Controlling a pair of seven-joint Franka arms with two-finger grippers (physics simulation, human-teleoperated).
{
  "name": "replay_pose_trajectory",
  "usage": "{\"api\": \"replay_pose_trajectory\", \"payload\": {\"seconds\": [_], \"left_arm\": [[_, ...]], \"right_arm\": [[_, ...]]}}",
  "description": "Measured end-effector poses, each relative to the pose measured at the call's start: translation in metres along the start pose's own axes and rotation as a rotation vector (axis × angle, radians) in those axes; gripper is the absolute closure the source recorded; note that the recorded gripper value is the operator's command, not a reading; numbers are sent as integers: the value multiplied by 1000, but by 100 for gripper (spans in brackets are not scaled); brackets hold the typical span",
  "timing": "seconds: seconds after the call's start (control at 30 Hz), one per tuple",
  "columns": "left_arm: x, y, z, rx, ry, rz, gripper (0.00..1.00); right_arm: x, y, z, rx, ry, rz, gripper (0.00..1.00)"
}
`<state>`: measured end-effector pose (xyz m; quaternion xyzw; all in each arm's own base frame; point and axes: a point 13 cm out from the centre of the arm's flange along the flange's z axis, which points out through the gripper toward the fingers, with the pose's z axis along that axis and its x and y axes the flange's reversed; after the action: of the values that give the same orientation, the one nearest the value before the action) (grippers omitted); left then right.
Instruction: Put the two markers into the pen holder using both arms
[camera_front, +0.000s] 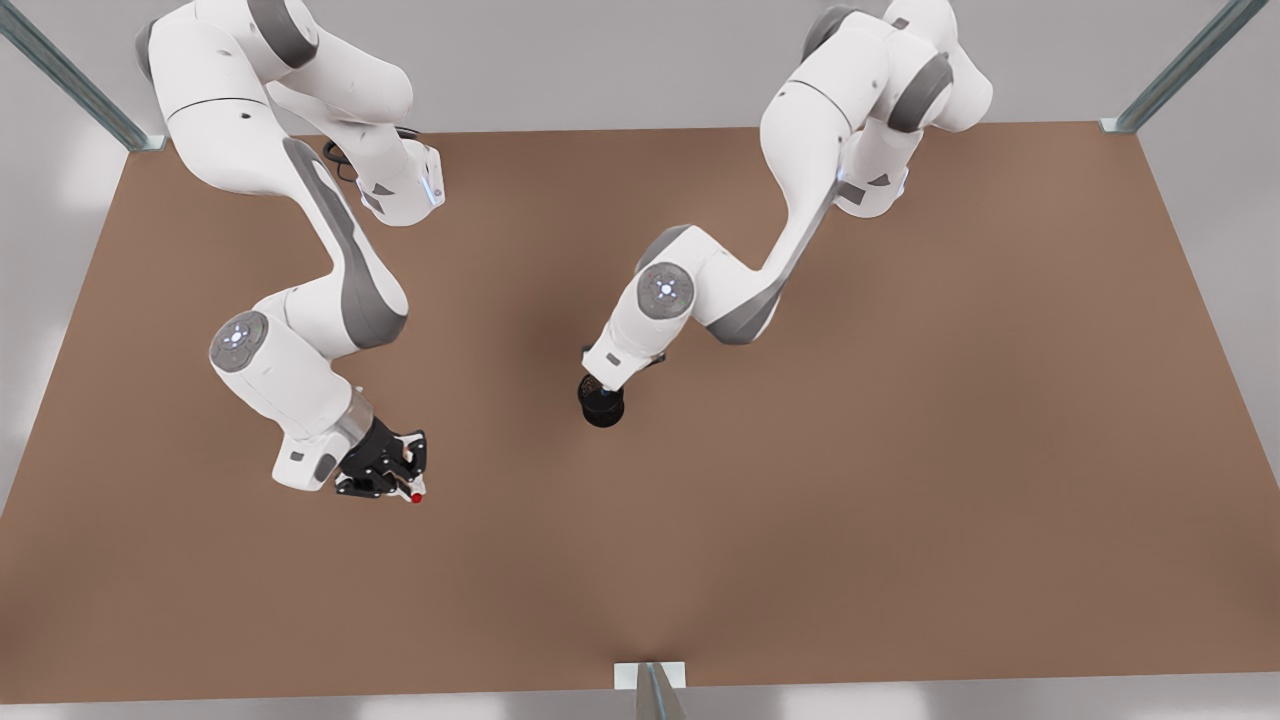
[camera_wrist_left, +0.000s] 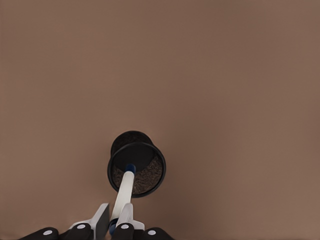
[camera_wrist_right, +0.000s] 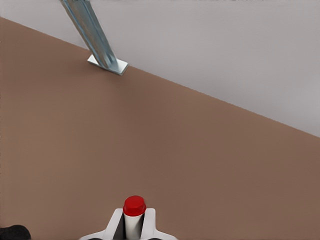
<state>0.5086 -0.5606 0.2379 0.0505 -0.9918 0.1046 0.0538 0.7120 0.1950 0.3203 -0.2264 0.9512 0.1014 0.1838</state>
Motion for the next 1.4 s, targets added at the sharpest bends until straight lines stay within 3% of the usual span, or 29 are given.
{"api": "replay_pose_trajectory", "payload": {"seconds": [0.03, 0.07, 0.13, 0.23, 0.4, 0.53, 0.6, 0.77, 1.03, 1.4], "left_arm": [[1, 0, 3, -2, 3, -9, 17], [2, 0, 6, -2, 6, -17, 0], [-3, 2, 3, 8, 9, -38, 0], [-50, 49, -41, 28, 23, -126, 0], [-143, 253, -172, -47, 20, -296, 0], [-130, 363, -313, -118, -91, -291, 0], [-117, 393, -339, -146, -95, -269, 0], [-105, 409, -334, -210, -32, -161, 0], [-107, 423, -311, -270, 43, -15, 0], [-109, 428, -298, -271, 93, 103, 0]], "right_arm": [[-1, 0, 0, 0, -3, -1, 79], [-1, 1, 0, 0, -5, -1, 79], [-2, 1, -1, 0, -9, -2, 79], [-3, 0, 0, 1, -11, -3, 79], [-19, 50, -2, -46, -48, -57, 79], [-37, 142, 28, -153, -116, -121, 79], [-47, 185, 32, -183, -167, -149, 79], [-57, 252, 35, -217, -279, -176, 79], [-17, 308, 38, -240, -410, -175, 79], [-3, 300, 37, -236, -526, -92, 79]]}}
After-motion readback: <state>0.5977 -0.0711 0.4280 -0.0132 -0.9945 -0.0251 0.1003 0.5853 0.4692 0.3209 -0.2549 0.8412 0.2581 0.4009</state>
